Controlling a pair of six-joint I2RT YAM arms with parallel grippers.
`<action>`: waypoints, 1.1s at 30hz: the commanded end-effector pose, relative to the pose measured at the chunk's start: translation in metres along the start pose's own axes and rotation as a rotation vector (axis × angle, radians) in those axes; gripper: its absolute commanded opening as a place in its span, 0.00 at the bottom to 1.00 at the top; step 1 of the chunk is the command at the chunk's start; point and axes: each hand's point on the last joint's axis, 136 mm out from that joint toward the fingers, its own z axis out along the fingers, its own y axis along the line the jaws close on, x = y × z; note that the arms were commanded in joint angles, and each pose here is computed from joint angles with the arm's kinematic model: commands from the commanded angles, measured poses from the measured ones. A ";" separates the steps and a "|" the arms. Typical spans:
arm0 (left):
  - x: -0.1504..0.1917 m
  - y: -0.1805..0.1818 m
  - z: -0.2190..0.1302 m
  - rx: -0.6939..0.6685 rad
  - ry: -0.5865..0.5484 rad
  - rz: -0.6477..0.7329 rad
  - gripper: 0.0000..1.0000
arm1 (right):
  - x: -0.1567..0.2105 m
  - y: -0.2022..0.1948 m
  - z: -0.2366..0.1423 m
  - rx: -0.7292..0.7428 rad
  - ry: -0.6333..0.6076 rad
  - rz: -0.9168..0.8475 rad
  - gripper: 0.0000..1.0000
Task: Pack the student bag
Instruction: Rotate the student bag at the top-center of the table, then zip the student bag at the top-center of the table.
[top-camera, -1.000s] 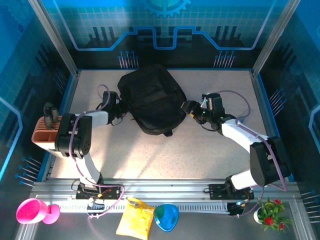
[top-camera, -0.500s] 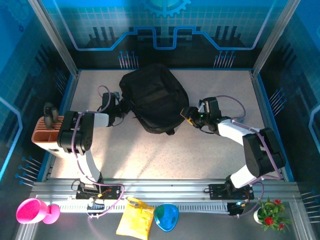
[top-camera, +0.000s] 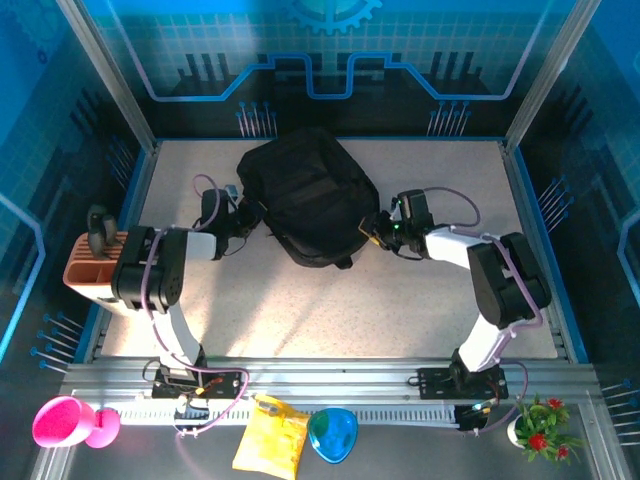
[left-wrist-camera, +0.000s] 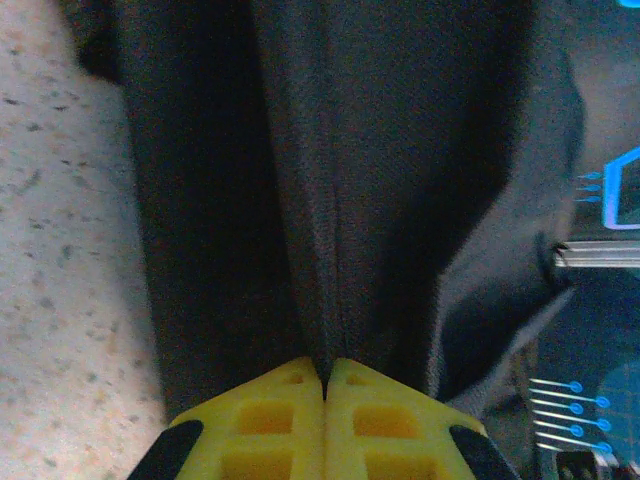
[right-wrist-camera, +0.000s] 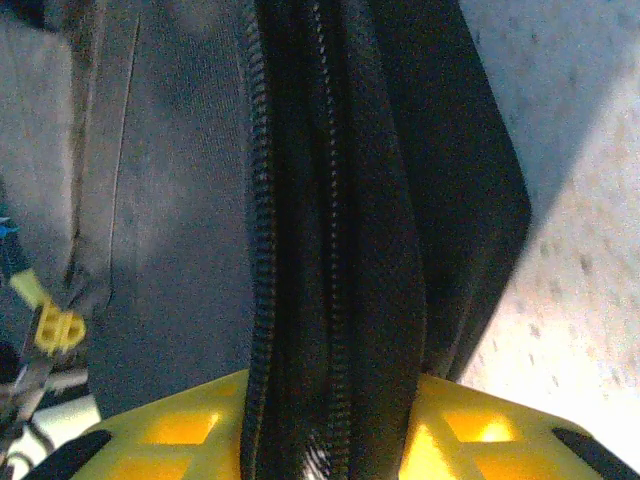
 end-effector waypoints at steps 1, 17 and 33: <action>0.005 -0.046 -0.019 0.113 0.020 0.043 0.00 | -0.037 0.014 0.004 -0.025 -0.042 -0.080 0.37; 0.045 -0.100 -0.043 0.082 0.081 0.190 0.00 | -0.111 0.017 -0.057 0.142 -0.191 -0.256 0.64; 0.064 -0.106 -0.047 0.012 0.175 0.206 0.00 | 0.058 0.091 -0.064 0.265 -0.064 -0.358 0.62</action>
